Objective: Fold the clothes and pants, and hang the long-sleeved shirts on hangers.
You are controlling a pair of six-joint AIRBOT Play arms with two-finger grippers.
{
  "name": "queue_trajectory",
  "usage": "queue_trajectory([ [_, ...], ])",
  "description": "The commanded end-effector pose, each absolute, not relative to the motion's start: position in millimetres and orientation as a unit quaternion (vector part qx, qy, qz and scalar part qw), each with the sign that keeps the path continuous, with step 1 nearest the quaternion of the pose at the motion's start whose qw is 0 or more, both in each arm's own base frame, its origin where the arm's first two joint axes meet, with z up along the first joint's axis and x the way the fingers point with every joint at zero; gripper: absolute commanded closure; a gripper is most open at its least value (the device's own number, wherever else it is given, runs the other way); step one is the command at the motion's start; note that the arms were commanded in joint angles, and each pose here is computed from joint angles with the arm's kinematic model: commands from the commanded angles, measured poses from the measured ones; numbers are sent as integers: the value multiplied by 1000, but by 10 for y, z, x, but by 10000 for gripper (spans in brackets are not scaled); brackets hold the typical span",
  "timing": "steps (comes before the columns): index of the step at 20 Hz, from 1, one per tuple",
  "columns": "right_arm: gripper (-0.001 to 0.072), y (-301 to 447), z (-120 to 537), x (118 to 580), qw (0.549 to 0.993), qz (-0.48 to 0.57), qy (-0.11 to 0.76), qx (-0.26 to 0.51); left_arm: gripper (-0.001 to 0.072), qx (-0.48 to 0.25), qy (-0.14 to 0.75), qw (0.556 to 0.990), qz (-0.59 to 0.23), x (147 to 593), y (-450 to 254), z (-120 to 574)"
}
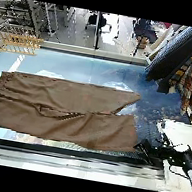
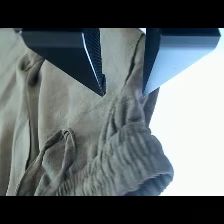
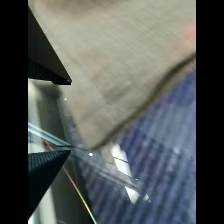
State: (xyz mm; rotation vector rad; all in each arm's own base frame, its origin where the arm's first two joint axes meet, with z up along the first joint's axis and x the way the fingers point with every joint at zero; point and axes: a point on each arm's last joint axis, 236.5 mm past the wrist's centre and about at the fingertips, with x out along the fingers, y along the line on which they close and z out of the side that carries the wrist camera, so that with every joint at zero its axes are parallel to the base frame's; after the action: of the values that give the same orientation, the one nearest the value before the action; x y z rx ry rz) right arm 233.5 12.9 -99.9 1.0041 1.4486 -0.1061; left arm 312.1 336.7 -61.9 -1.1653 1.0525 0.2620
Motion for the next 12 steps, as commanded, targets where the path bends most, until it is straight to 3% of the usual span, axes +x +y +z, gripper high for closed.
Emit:
queue_trajectory([
  [1,311,55,-1181,2433,632,-70,624,454,434,-535,457,700,124,3033,3466,-596],
  [4,387,75,-1223,2624,656,-75,602,449,401,-530,468,696,127,3005,3455,-659],
  [5,504,121,-1216,2709,666,-72,593,446,401,-528,472,694,127,3010,3439,-688],
  [6,685,183,-1192,2800,676,-65,585,443,401,-528,473,694,126,3030,3430,-708],
  [9,693,287,-958,3060,699,-33,572,428,400,-522,463,704,136,3112,3493,-731],
  [11,693,278,-671,3280,715,-7,559,420,275,-516,457,710,143,3168,3530,-740],
  [12,693,262,-500,3405,726,5,549,415,274,-512,455,714,145,3206,3537,-744],
])
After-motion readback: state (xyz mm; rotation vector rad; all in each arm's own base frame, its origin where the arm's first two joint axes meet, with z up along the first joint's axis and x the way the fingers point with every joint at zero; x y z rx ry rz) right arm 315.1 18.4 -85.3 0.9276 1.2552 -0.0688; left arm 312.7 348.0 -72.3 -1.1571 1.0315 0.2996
